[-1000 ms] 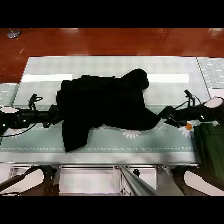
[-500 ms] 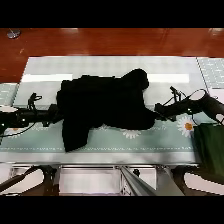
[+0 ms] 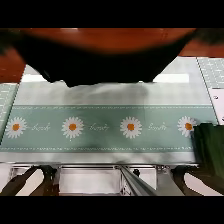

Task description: Fold the shirts.

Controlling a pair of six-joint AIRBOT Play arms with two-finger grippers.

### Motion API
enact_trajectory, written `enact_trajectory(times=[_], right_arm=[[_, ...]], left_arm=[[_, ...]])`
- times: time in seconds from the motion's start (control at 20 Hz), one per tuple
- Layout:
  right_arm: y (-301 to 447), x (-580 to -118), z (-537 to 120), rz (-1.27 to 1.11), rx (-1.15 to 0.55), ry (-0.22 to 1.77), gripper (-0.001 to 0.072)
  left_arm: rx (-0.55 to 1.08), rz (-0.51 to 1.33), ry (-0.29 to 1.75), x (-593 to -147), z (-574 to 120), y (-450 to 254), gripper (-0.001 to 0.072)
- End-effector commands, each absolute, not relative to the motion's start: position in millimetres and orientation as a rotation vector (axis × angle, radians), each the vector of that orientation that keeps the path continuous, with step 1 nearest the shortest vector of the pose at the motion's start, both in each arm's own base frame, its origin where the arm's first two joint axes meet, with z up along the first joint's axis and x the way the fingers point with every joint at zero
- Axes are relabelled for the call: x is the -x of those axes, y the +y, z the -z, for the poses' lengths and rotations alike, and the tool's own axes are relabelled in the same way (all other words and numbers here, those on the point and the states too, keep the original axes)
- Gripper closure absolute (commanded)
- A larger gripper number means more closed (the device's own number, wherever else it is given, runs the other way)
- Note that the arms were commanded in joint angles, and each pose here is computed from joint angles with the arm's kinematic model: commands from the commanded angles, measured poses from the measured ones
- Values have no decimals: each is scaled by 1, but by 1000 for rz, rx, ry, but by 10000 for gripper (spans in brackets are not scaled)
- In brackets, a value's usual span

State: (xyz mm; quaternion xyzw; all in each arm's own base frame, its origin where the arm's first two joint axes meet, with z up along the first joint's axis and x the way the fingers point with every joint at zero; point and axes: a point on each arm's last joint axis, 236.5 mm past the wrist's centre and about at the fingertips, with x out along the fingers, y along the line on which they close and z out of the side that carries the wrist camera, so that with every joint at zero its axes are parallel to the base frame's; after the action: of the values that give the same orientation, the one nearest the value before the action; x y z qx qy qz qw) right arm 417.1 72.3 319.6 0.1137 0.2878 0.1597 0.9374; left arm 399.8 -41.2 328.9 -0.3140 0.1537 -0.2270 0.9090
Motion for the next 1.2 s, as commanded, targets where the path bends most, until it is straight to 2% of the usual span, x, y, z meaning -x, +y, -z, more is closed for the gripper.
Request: enact_trajectory(times=[0.0, 0.15, 0.35, 0.5, 0.6, 0.7, 0.85, 1.0, 1.15], right_arm=[[58, -329, -482, -268, -100, 197, 685], [50, -249, -525, -217, -48, 49, 685], [39, -159, -542, -147, 3, -50, 685], [36, -124, -539, -125, 18, -65, 685], [35, -119, -528, -121, 18, -20, 685], [34, -123, -503, -117, 18, 85, 685], [37, -146, -443, -136, -21, 326, 685], [58, -188, -383, -236, -75, 515, 685], [63, -248, -316, -257, -148, 634, 685]], left_arm=[[368, 429, 65, -334, -469, -40, 690], [131, 205, -24, -275, -519, -23, 691], [-45, 55, -162, -186, -557, -36, 690], [-92, -10, -229, -131, -565, -31, 690], [-87, 10, -216, -114, -559, -27, 690], [-77, 34, -131, -119, -538, -20, 690], [-61, 18, 55, -156, -487, -6, 690], [-52, 22, 268, -215, -411, -4, 690], [7, 19, 387, -280, -336, -3, 690]])
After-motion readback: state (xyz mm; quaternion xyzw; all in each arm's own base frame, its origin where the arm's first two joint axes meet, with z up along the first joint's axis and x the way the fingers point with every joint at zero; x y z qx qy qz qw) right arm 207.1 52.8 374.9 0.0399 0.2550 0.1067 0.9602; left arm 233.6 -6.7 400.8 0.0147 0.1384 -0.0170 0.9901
